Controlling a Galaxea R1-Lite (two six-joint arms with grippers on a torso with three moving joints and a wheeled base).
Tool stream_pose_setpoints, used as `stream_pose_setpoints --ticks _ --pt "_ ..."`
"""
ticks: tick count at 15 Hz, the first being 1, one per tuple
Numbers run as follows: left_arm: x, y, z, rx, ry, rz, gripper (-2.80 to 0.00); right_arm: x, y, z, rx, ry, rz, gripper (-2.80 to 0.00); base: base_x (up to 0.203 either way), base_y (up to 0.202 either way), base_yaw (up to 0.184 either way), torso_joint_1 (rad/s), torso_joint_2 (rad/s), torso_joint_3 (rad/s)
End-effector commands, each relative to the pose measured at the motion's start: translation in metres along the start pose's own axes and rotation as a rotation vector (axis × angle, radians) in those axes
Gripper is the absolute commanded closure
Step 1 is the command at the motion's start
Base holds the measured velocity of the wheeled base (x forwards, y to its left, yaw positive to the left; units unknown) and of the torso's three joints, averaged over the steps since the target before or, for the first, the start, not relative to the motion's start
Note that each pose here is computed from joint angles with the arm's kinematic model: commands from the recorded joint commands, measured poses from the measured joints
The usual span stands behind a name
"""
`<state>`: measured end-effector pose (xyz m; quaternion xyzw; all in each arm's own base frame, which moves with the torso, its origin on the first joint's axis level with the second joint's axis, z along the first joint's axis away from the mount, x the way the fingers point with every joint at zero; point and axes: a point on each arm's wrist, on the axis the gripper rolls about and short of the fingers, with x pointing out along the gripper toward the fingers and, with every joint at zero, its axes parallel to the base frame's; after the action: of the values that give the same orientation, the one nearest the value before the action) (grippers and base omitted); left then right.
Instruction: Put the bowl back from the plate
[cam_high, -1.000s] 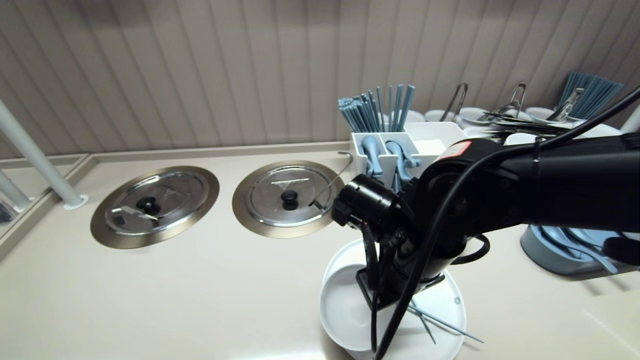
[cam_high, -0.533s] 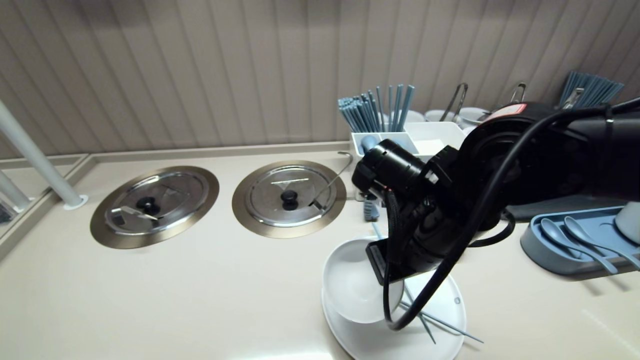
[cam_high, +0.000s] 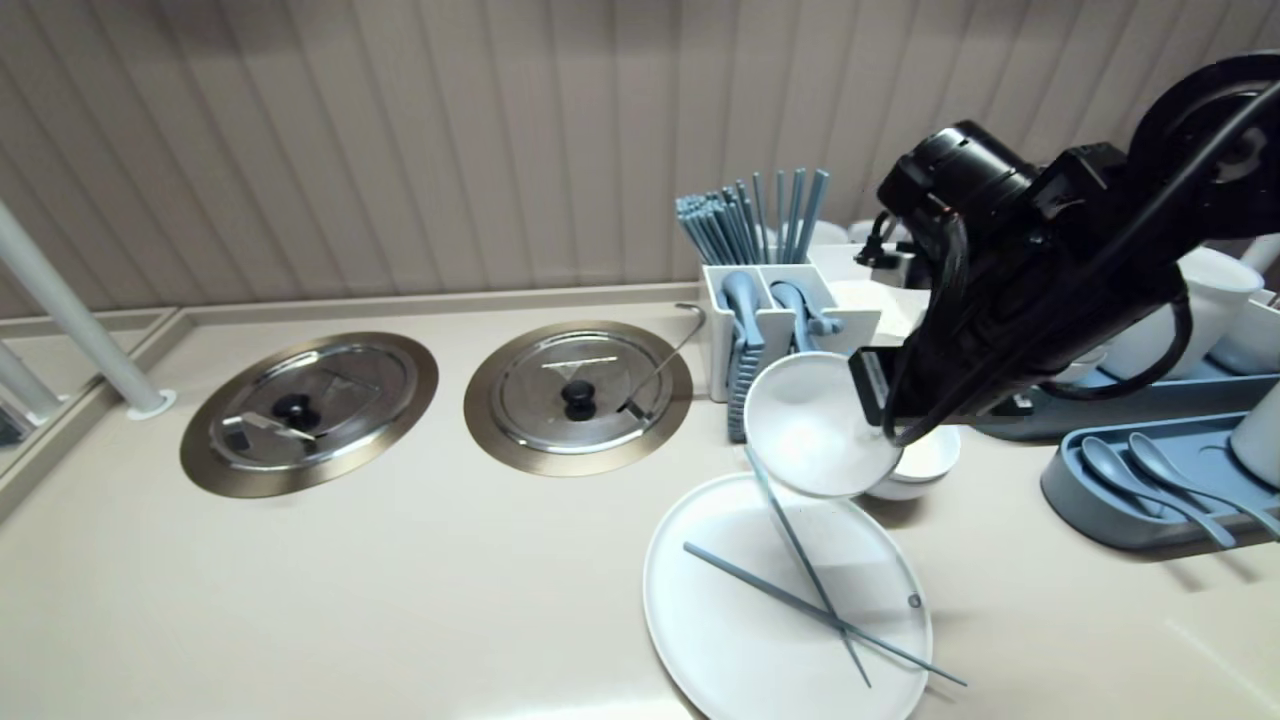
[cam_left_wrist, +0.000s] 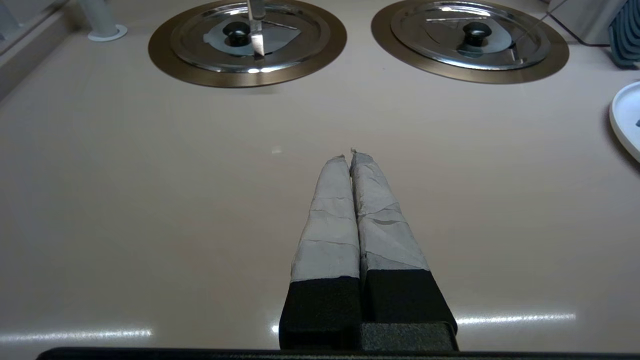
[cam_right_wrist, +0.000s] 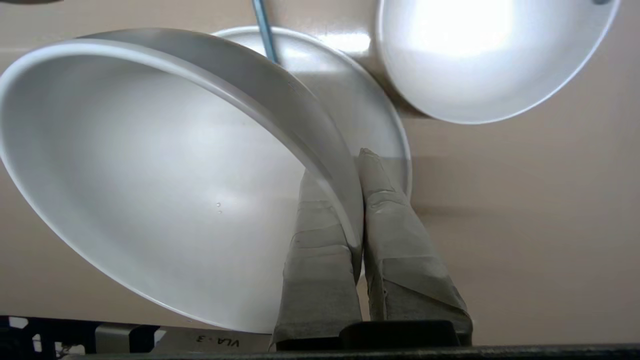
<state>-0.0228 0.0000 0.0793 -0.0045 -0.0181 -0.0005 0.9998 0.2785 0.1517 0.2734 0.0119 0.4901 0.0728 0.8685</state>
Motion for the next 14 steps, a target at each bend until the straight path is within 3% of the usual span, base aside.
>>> stream_pose_setpoints --ticks 1,9,14 --pt "0.0 0.0 -0.002 0.0 0.007 0.0 0.0 -0.008 -0.019 0.01 0.046 -0.028 -0.014 0.0 0.0 0.0 0.0 0.0 0.0 0.0" --pt "0.0 0.0 -0.002 0.0 0.007 0.001 0.0 0.031 -0.083 0.042 0.129 0.0 -0.066 0.0 0.0 0.0 0.0 0.0 0.0 0.0" --pt "0.0 0.0 -0.002 0.0 0.007 -0.001 0.0 0.044 -0.096 0.046 0.128 0.009 -0.086 0.0 0.0 0.0 0.0 0.0 0.0 0.0"
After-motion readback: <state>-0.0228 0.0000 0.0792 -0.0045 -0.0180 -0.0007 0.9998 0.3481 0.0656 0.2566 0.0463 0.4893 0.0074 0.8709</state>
